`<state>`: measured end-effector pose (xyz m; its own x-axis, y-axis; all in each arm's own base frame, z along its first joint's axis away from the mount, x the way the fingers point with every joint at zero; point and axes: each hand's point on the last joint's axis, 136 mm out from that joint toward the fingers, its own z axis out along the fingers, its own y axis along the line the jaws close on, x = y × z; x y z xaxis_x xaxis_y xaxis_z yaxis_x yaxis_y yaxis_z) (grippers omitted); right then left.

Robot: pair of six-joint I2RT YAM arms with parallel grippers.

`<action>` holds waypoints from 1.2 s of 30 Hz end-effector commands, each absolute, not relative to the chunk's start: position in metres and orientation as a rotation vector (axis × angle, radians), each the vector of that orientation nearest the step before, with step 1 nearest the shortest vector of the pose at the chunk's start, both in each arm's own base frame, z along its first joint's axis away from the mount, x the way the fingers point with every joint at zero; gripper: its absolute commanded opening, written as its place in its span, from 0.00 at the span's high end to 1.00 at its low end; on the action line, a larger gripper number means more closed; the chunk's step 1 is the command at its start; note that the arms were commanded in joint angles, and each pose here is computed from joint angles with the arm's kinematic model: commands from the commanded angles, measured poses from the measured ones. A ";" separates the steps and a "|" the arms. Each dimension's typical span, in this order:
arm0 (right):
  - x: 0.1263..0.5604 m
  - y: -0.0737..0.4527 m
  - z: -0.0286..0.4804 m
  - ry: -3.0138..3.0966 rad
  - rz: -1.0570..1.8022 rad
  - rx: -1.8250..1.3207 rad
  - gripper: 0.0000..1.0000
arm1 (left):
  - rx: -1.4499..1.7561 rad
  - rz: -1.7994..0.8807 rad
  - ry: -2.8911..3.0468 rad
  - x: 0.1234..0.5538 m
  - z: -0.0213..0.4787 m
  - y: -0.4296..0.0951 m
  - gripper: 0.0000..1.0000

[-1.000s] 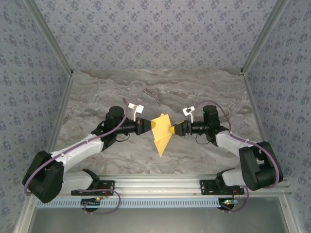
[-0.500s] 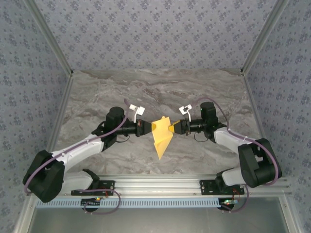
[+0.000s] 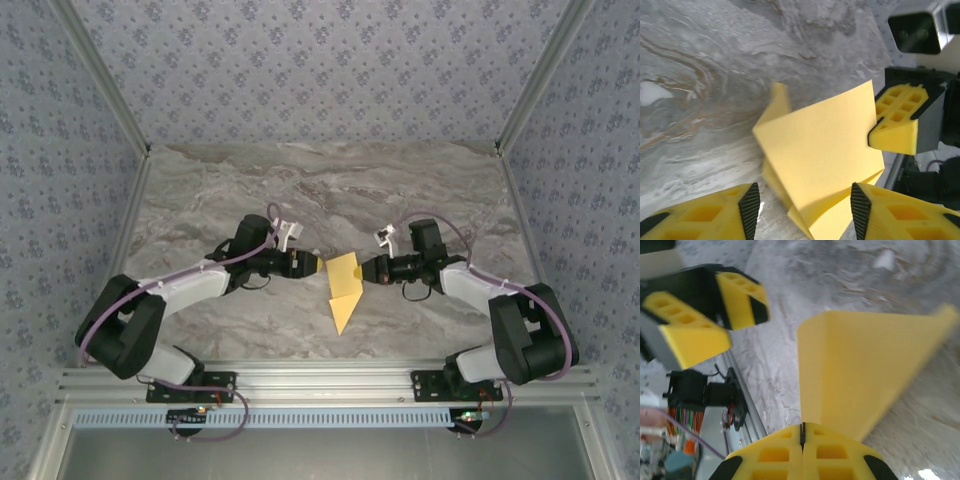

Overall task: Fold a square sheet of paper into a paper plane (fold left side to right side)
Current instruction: Place the paper at the center of the table, then fold the wing for the fifth time at the center of the table.

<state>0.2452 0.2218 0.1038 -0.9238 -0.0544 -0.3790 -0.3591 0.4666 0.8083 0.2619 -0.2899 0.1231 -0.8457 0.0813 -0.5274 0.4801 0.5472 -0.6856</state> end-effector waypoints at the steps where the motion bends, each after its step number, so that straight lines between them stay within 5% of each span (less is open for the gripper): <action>1: 0.244 0.206 0.076 2.589 1.338 -0.083 1.00 | 0.484 -1.049 2.325 0.273 0.138 -0.275 0.44; 8: 0.257 0.197 0.073 2.620 1.230 0.097 1.00 | 0.619 -0.886 2.294 0.222 0.156 -0.275 0.44; 17: 0.264 0.192 0.062 2.687 1.221 0.278 1.00 | 0.823 -0.745 2.361 0.162 0.116 -0.335 0.43; 36: 0.268 0.197 0.063 2.714 1.256 0.331 1.00 | 0.918 -0.300 2.427 0.178 0.051 -0.377 0.40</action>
